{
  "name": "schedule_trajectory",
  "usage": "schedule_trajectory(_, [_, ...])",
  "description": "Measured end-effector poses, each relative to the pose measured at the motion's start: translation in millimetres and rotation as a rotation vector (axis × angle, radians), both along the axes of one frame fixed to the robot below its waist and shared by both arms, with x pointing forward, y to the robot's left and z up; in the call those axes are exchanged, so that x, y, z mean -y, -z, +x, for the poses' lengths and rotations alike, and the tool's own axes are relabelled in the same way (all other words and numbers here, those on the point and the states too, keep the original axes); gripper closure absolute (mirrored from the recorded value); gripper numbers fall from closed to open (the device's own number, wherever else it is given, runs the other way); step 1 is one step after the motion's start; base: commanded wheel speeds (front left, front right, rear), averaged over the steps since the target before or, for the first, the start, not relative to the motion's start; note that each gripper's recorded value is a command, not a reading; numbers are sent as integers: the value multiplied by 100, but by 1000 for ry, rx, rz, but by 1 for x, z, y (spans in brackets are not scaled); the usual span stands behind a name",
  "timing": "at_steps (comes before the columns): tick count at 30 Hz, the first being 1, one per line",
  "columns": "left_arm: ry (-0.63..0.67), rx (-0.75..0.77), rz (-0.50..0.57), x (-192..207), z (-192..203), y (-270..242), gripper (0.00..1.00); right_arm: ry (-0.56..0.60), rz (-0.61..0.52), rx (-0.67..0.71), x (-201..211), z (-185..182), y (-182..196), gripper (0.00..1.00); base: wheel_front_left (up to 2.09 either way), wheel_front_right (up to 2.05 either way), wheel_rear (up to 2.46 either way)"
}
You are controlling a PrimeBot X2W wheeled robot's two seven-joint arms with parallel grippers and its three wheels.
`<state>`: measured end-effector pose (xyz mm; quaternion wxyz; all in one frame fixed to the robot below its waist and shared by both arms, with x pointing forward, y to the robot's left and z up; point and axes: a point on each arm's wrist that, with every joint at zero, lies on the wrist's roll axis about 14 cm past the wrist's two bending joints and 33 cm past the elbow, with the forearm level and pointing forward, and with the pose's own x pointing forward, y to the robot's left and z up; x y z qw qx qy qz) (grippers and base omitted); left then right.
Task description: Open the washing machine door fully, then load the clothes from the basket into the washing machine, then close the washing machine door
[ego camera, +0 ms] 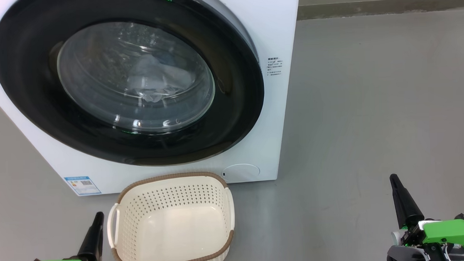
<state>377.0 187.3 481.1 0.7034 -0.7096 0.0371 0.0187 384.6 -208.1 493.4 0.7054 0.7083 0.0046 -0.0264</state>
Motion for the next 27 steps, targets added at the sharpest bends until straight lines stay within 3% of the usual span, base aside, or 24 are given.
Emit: schedule_trajectory(27, [-1, 0, -1, 0, 0, 0, 100, 0, 0, 0, 0, 0, 0, 100, 0, 0, 0])
